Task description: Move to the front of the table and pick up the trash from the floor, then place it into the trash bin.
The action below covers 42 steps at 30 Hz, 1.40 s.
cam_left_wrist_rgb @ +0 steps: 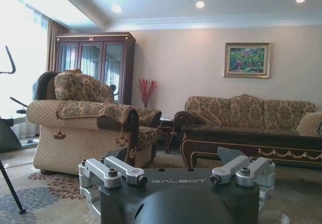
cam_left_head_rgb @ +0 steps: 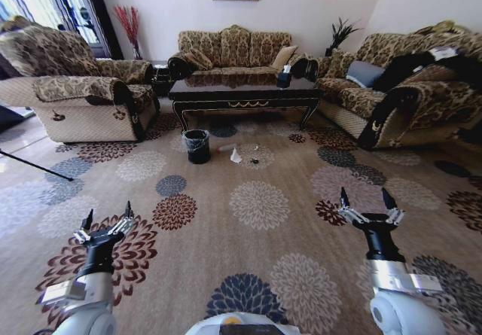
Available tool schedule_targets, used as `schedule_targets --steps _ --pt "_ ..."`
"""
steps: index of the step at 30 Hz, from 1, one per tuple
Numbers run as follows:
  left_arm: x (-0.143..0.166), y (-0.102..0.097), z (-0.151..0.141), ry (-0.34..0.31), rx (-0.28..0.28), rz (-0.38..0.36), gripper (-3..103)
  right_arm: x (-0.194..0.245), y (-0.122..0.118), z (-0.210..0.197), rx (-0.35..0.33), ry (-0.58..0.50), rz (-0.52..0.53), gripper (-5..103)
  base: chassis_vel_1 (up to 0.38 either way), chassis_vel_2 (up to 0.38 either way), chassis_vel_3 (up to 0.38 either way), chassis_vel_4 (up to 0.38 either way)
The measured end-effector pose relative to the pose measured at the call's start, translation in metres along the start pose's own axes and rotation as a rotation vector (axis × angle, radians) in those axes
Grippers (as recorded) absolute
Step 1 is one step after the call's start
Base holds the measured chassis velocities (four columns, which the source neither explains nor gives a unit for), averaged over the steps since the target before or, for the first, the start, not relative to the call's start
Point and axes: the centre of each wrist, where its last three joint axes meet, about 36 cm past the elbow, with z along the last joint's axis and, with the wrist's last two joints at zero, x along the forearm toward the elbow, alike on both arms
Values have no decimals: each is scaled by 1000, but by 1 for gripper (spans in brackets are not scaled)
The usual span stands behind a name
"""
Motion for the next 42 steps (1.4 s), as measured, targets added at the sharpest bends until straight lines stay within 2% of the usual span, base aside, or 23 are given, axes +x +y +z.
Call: schedule_targets --steps 34,42 --pt "0 0 3 9 -8 1 100 0 1 4 -12 -15 -20 100 0 0 0 0" --pt "-1 2 11 -12 -6 7 100 0 0 6 -1 4 -17 100 0 0 0 0"
